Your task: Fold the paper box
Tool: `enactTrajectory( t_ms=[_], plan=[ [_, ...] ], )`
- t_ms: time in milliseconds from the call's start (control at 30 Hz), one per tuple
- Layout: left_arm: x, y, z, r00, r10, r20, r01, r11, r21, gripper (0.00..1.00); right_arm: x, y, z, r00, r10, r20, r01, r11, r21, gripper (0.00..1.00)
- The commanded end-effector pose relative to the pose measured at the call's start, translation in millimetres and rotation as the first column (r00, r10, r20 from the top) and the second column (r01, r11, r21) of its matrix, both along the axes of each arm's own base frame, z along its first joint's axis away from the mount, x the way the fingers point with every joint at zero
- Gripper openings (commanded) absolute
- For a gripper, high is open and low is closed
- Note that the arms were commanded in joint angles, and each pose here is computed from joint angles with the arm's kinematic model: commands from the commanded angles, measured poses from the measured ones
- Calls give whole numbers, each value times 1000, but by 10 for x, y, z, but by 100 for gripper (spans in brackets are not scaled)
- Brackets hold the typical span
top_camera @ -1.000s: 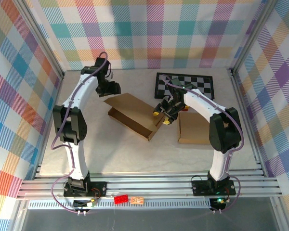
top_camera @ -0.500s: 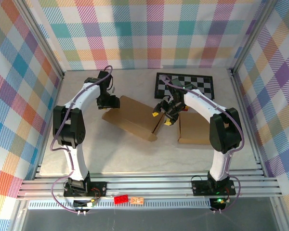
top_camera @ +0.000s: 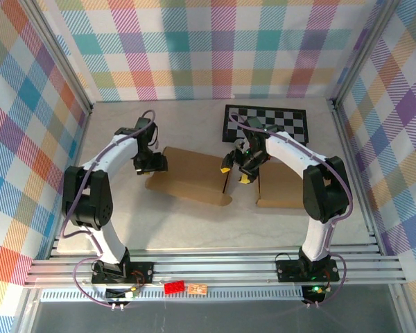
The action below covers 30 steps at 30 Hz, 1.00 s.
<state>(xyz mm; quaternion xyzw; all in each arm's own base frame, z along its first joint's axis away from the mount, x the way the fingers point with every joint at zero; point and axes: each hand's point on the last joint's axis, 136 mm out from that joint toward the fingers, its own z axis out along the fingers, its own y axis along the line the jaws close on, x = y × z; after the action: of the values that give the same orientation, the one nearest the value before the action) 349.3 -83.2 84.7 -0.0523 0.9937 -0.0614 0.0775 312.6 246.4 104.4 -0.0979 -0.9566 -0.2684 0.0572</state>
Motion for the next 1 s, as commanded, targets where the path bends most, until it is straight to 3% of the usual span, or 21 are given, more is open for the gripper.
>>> enactTrajectory(
  t_ms=[0,333,600,800,967],
  plan=[
    [-164,-10,56,998,56,-3,-56,998,-36,57,-50,56,-22,998,69,12,-69,997,33,72],
    [-648,-64,-55,989,120,-83,-129,985,-115,54,10,103,-177,990,138,14,-138,990,34,70],
    [-440,61,111,987,161,-1,-158,966,-205,53,81,191,-266,983,179,34,-181,982,58,67],
    [-405,8,-29,991,133,-11,-132,961,-244,51,72,180,-435,984,176,-2,-175,984,39,54],
    [-466,17,-128,990,140,-30,-143,960,-241,49,46,123,-557,985,173,-25,-173,985,4,50]
  ],
)
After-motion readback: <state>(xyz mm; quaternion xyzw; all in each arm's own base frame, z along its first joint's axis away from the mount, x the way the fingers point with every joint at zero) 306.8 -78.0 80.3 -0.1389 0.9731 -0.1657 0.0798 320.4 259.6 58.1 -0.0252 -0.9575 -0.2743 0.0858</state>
